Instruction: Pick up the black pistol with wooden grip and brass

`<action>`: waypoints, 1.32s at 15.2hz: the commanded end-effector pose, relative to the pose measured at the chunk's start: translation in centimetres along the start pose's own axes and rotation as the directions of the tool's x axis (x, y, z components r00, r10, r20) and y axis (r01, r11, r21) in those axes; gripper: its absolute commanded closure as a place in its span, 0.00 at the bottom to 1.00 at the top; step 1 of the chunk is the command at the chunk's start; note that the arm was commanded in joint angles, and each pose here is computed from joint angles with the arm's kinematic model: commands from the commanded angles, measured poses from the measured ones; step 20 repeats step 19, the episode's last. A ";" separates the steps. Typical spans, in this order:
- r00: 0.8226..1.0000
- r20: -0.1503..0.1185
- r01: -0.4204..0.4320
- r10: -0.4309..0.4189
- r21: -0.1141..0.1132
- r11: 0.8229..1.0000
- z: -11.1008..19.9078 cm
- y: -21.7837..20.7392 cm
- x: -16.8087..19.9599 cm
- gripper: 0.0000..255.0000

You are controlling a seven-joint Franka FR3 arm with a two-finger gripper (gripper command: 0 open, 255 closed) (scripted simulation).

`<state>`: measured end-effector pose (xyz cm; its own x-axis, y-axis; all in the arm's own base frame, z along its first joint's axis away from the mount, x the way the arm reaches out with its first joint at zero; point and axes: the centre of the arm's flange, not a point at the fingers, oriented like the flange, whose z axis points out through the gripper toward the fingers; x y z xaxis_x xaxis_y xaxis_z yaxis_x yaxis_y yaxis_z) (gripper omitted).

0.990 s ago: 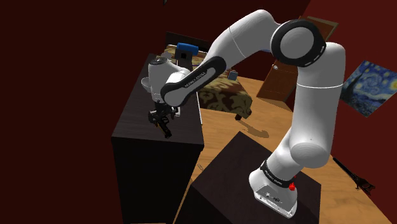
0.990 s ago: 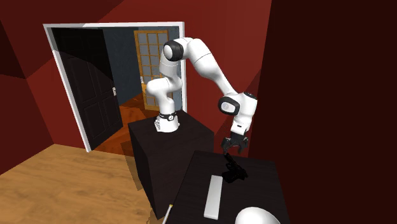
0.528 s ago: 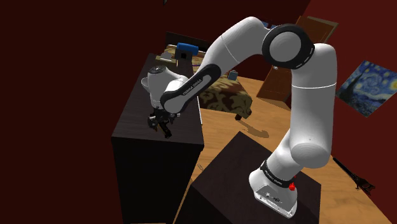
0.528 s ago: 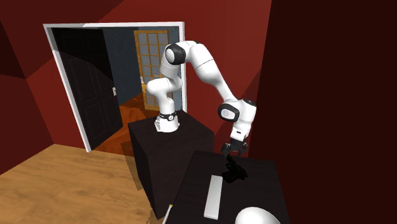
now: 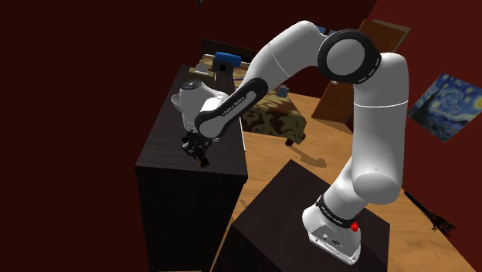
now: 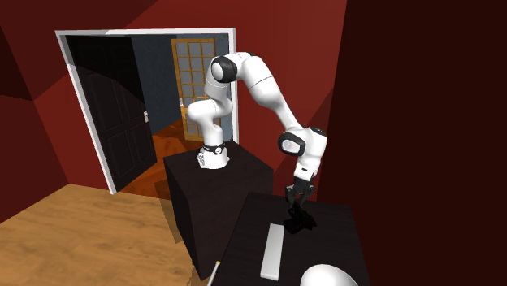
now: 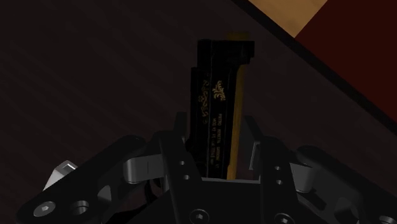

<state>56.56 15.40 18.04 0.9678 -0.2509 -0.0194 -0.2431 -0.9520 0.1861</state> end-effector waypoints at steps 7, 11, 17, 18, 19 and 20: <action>1.000 0.000 0.000 0.000 0.000 1.000 -2.6 0.3 -0.1 1.00; 1.000 0.000 0.000 0.000 0.000 1.000 -4.7 0.7 -0.1 1.00; 1.000 0.000 0.000 0.000 0.000 1.000 -7.8 1.3 -0.2 1.00; 1.000 0.000 0.000 0.000 0.000 1.000 -7.9 1.3 -0.2 1.00; 1.000 0.000 0.000 0.000 0.000 1.000 -7.9 1.3 -0.2 1.00; 1.000 0.000 0.000 0.000 0.000 1.000 -7.9 1.3 -0.2 1.00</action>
